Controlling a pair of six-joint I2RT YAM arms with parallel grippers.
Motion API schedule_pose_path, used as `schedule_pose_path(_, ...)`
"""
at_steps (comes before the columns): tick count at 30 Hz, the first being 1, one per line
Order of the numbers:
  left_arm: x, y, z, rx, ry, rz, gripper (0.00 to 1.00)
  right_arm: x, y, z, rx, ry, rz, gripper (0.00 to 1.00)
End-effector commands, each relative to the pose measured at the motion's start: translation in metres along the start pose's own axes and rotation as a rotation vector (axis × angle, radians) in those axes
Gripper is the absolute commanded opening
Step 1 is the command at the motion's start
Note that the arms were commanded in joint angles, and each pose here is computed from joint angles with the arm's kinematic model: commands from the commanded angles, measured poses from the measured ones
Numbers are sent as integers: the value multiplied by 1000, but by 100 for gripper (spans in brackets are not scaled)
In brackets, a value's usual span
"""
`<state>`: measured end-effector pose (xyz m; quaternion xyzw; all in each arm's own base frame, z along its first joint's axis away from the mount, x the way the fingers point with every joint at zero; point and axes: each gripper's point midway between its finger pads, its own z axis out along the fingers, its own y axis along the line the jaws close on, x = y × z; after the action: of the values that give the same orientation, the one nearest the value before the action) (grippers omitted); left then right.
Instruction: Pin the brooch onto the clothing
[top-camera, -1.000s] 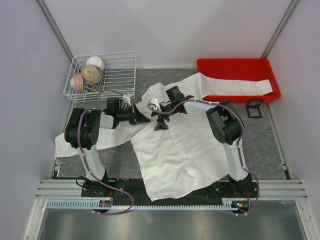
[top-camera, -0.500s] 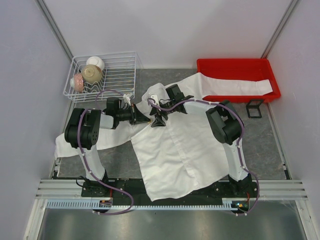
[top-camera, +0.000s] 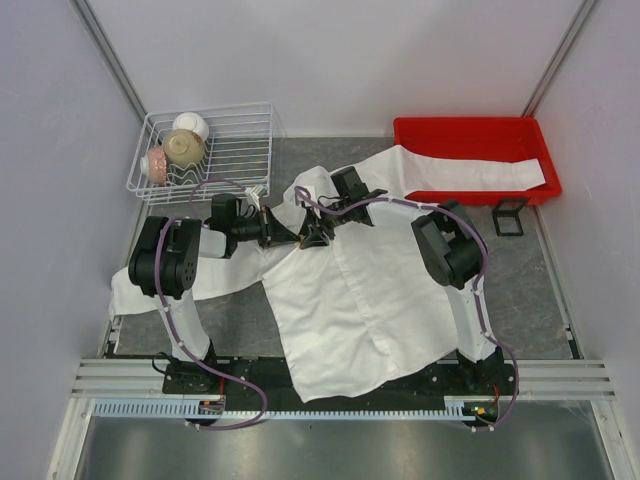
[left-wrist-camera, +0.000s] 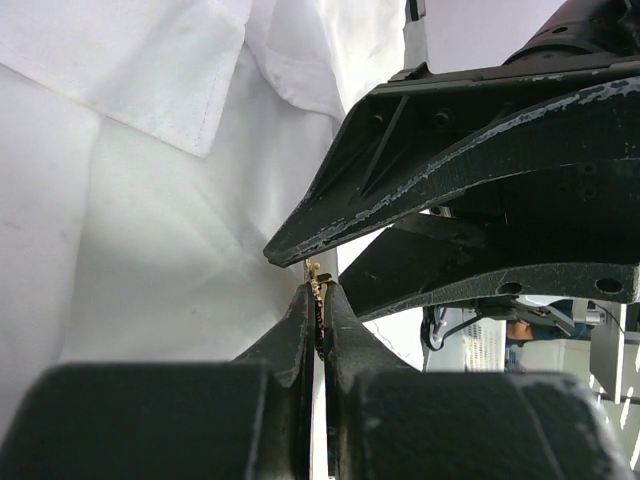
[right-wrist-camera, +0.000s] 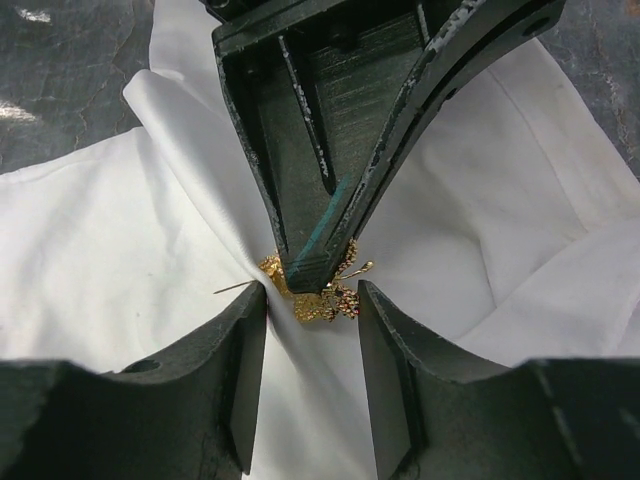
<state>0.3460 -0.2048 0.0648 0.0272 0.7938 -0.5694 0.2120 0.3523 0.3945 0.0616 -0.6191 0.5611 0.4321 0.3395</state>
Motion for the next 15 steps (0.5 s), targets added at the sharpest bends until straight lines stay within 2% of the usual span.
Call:
schedule_pose_path(1,2,-13,-2,48,11,37,2,-31,2,3,-57,-81,-14,43)
schedule_pose_path(11,-3,-17,-2,51,1,79,2,-22,9,1,-76,-52,32,15)
schedule_pose_path(12,-4,-19,-2,53,0,87,2,-22,10,2,-78,-50,34,12)
schedule_pose_path(13,-4,-19,-2,54,-1,93,2,-23,11,1,-79,-49,37,1)
schedule_pose_path(15,-7,-21,-3,55,-8,108,6,-22,11,0,-79,-48,41,0)
